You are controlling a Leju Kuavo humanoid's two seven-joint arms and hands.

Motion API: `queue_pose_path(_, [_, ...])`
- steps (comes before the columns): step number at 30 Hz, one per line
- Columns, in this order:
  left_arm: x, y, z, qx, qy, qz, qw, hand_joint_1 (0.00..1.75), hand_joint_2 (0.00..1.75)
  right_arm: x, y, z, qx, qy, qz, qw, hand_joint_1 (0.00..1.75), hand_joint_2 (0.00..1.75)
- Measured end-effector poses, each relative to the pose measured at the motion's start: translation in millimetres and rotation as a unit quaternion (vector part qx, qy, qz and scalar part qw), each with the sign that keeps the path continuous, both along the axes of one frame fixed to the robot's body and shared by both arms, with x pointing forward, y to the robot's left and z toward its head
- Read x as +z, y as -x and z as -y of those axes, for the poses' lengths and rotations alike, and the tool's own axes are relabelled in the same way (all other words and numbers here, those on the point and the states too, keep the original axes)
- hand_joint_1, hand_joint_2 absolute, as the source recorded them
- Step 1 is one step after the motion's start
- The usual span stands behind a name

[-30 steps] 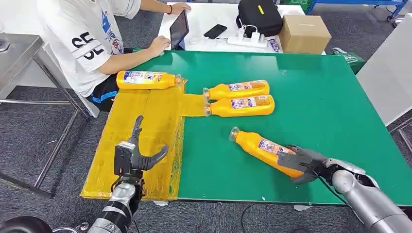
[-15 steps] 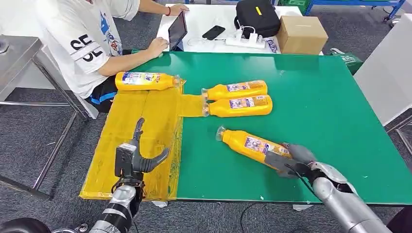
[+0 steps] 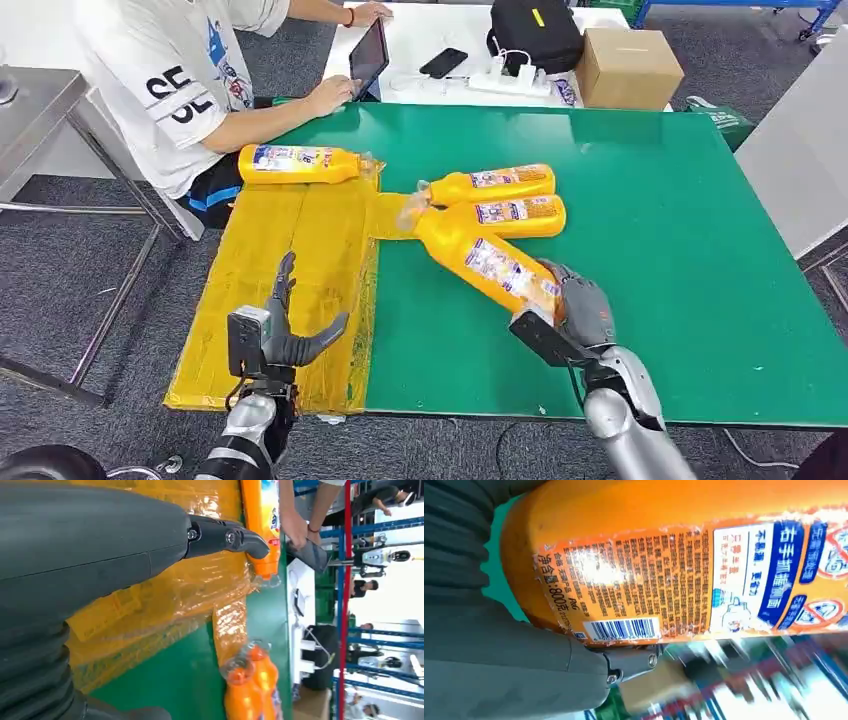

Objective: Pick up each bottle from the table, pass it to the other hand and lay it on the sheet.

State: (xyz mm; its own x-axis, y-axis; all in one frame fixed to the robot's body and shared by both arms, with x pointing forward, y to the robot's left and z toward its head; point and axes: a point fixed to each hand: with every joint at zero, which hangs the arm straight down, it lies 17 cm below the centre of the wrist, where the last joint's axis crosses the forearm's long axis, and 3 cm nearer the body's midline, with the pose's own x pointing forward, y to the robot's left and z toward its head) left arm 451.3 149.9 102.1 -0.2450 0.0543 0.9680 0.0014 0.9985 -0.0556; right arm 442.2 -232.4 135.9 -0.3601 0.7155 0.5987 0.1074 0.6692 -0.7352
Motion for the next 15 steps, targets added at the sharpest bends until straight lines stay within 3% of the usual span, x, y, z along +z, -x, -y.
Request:
queue_pose_path(3, [6.9, 2.8, -3.7, 0.008, 0.020, 0.004, 1.000, 0.00, 1.75, 38.9, 11.3, 0.1, -0.019, -0.061, 0.070, 0.995, 1.75, 1.75])
queue_pose_path(9, [19.2, 5.3, -3.0, -0.001, 0.061, 0.007, 0.998, 0.00, 1.75, 76.0, 30.6, 14.2, -0.055, -0.121, 0.149, 0.980, 1.75, 1.75])
queue_pose_path(15, [34.3, 14.4, 22.4, -0.073, 0.145, 0.000, 0.987, 0.00, 1.75, 97.4, 54.5, 19.0, -0.066, -0.145, 0.218, 0.963, 1.75, 1.75])
